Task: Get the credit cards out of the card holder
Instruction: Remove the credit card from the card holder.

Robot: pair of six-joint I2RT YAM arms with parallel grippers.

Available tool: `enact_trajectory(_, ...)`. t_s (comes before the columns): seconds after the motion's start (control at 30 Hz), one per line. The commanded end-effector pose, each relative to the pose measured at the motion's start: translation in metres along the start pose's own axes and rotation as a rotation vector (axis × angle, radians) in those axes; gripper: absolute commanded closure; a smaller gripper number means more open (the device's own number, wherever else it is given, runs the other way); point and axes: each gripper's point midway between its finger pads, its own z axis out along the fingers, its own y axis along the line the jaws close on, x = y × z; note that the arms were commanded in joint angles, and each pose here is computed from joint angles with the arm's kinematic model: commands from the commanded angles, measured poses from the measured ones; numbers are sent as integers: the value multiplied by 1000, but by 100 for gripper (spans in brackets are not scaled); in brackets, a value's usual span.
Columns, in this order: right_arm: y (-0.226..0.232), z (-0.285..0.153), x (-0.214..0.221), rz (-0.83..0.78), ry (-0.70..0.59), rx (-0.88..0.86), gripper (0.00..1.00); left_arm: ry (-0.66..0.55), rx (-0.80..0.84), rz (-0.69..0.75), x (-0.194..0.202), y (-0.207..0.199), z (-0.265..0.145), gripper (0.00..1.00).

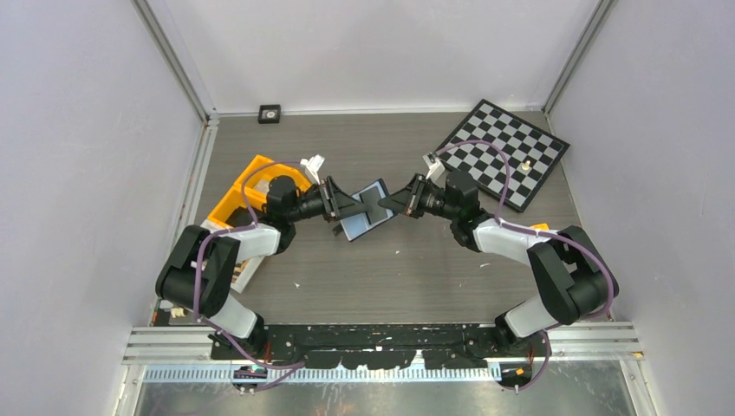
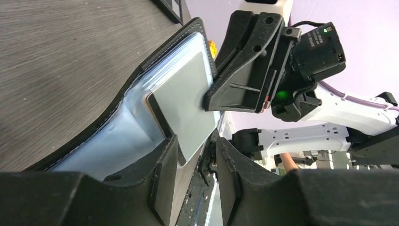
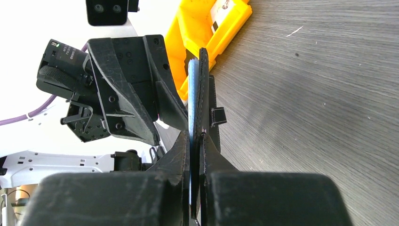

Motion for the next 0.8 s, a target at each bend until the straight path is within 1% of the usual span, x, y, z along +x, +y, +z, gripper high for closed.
enact_trajectory(0.0,34,5,-15,-69,-28,-113,100,7,84,60,-8,-22,6,63)
enact_trajectory(0.1,35,6,-14,-69,-24,-117,100,31,88,43,-4,-20,10,63)
enact_trajectory(0.2,35,4,-16,-72,-36,-111,100,26,82,37,-5,-18,11,63)
enact_trajectory(0.37,31,-2,-20,-99,-74,-64,100,21,-24,31,-3,-2,8,63)
enact_trajectory(0.47,31,-4,-22,-107,-85,-57,100,27,-53,31,-3,2,8,62)
enact_trajectory(0.77,34,-4,-20,-112,-82,-72,99,50,-4,-11,0,1,13,63)
